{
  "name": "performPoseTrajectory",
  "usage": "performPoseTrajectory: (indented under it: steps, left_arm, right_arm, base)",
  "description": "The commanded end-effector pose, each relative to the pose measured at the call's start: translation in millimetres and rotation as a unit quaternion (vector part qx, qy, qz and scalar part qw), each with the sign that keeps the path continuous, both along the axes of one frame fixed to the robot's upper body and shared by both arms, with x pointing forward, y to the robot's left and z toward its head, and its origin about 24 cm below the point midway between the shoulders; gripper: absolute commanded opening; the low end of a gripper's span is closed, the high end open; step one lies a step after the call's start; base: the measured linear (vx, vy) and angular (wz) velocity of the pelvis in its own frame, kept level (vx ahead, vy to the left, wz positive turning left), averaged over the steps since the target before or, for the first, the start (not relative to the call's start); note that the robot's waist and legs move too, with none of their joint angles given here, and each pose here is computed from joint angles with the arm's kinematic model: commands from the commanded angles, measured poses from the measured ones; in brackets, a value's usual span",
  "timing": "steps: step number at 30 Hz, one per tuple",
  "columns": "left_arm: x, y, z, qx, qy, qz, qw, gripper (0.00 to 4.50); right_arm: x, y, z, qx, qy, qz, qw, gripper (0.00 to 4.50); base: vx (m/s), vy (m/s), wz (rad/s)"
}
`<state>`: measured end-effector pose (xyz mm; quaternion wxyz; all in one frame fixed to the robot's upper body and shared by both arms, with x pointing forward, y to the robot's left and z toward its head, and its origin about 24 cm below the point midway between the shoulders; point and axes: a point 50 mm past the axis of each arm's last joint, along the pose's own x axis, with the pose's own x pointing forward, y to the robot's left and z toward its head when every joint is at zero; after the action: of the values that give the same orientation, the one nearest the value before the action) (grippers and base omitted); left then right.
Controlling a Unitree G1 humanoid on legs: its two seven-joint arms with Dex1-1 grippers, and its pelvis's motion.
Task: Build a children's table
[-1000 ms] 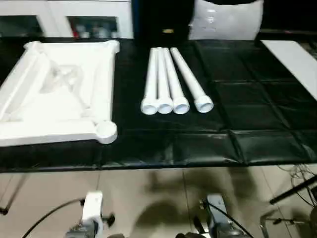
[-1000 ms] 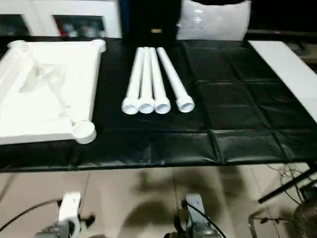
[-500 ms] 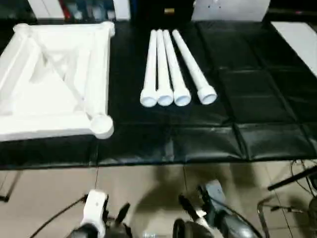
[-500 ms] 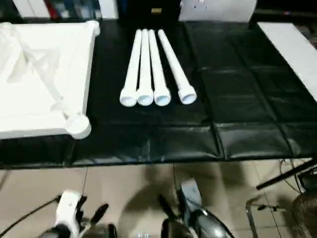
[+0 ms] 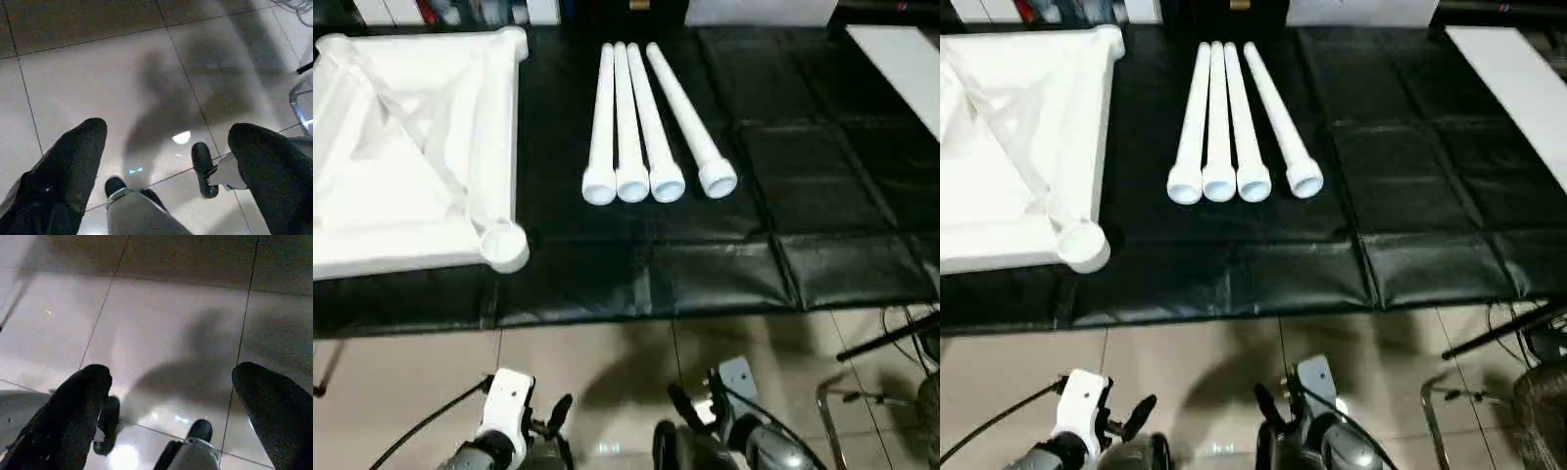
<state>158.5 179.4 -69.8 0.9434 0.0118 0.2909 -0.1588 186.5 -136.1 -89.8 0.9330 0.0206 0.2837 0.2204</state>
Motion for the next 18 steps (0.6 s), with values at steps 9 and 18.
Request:
performPoseTrajectory:
  steps: [9,18]
  left_arm:
    - [-10.3,-1.7,8.7,-0.005,-0.011,-0.016,1.0,4.45]
    - [-23.5,-9.5,48.3,-0.084,-0.077,-0.057,0.992,4.45]
  right_arm:
    - [-3.3,-4.8,7.4,0.003,-0.016,0.018,1.0,4.5]
    - [-9.0,1.8,47.5,0.085,-0.086,0.1,0.988,4.5]
  base:
    - [-0.05,0.012,-0.03]
    - [0.026,-0.005,0.02]
